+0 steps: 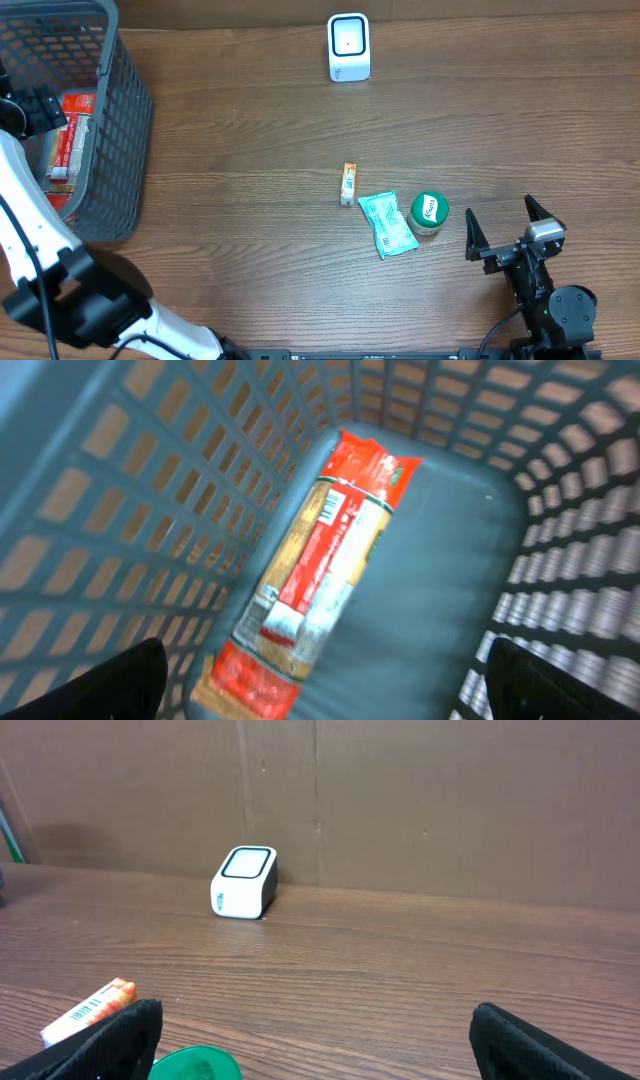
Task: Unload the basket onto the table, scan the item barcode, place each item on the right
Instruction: 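Swing the left gripper into the grey basket over the red packet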
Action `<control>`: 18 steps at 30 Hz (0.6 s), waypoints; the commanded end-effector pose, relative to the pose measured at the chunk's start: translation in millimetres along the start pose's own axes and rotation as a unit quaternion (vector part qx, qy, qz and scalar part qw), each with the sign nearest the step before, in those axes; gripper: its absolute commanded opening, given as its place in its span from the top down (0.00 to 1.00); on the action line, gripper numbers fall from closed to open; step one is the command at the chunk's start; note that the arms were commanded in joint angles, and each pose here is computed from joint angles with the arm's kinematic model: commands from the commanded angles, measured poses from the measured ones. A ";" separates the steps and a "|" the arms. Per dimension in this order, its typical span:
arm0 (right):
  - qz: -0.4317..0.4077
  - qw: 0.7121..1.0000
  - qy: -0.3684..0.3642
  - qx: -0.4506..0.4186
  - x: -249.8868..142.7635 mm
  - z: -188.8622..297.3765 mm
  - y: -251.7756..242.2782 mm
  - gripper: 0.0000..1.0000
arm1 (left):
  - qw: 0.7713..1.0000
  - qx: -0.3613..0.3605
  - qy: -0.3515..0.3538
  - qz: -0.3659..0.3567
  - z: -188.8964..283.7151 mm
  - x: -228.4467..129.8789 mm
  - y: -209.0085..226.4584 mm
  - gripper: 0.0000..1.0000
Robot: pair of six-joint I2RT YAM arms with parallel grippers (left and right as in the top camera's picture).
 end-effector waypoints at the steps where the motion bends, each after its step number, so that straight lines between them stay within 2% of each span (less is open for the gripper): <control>1: 0.001 1.000 -0.002 -0.001 -1.6 0.0 -0.7 0.00 | 1.000 -0.012 0.007 -0.025 -28.6 -3.0 5.5 0.07; 9: 0.001 1.000 -0.002 -0.001 -1.6 0.0 -0.7 0.00 | 0.993 -0.032 0.070 -0.088 -121.0 -42.3 5.2 0.05; 18: 0.001 1.000 -0.002 -0.001 -1.6 0.0 -0.7 0.00 | 0.986 -0.059 0.094 -0.121 -187.5 -74.5 -2.1 0.00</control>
Point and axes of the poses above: each gripper's point midway between its finger pads, its own z axis back along the fingers, its own y axis along the line the jaws close on, x = y × z, the point moved 1 cm from there along z, back along the fingers
